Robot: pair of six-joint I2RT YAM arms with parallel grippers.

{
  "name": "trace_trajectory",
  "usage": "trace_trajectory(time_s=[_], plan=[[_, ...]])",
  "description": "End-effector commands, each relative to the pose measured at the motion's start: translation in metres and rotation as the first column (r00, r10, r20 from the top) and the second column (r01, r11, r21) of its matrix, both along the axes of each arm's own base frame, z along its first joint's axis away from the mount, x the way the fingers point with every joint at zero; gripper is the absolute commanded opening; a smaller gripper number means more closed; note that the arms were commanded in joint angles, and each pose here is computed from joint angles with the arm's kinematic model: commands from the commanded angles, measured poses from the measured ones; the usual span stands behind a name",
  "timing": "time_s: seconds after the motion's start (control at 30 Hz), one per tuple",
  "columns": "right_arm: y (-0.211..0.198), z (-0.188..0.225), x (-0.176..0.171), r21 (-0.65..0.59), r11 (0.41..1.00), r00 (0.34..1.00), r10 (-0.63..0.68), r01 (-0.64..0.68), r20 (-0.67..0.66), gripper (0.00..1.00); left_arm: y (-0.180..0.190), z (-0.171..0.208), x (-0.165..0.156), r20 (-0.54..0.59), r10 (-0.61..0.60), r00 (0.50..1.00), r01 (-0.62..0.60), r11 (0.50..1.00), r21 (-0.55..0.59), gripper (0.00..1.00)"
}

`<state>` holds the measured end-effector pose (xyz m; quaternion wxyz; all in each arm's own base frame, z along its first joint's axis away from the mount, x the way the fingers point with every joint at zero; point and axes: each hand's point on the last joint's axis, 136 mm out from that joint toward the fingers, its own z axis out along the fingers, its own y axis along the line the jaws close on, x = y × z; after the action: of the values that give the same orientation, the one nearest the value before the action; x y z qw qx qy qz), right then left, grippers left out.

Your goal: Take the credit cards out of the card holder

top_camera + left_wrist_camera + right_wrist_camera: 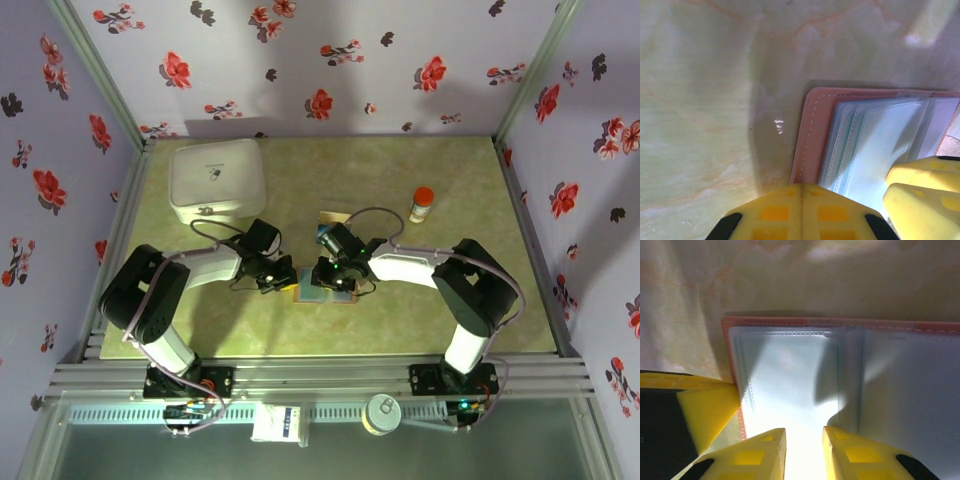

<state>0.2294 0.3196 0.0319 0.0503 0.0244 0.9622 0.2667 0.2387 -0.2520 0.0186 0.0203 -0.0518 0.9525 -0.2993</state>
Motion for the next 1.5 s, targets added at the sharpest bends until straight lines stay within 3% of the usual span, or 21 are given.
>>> trace_trajectory(time_s=[0.0, 1.1, 1.47], plan=[[-0.012, 0.007, 0.001, -0.061, 0.998, 0.999, -0.018, 0.02, 0.033, 0.27, 0.007, -0.01, -0.007, -0.025, -0.016, 1.0, 0.017, 0.998, 0.057, 0.05], [-0.012, 0.0, -0.003, -0.062, 0.998, 1.0, 0.013, -0.011, 0.027, 0.22, 0.008, -0.001, -0.002, -0.006, -0.018, 1.0, 0.018, 0.998, 0.068, 0.05], [0.02, 0.013, -0.001, 0.1, 0.994, 0.999, 0.041, -0.043, 0.021, 0.2, 0.008, -0.005, -0.001, -0.009, -0.023, 1.0, 0.024, 0.997, 0.077, 0.05]])
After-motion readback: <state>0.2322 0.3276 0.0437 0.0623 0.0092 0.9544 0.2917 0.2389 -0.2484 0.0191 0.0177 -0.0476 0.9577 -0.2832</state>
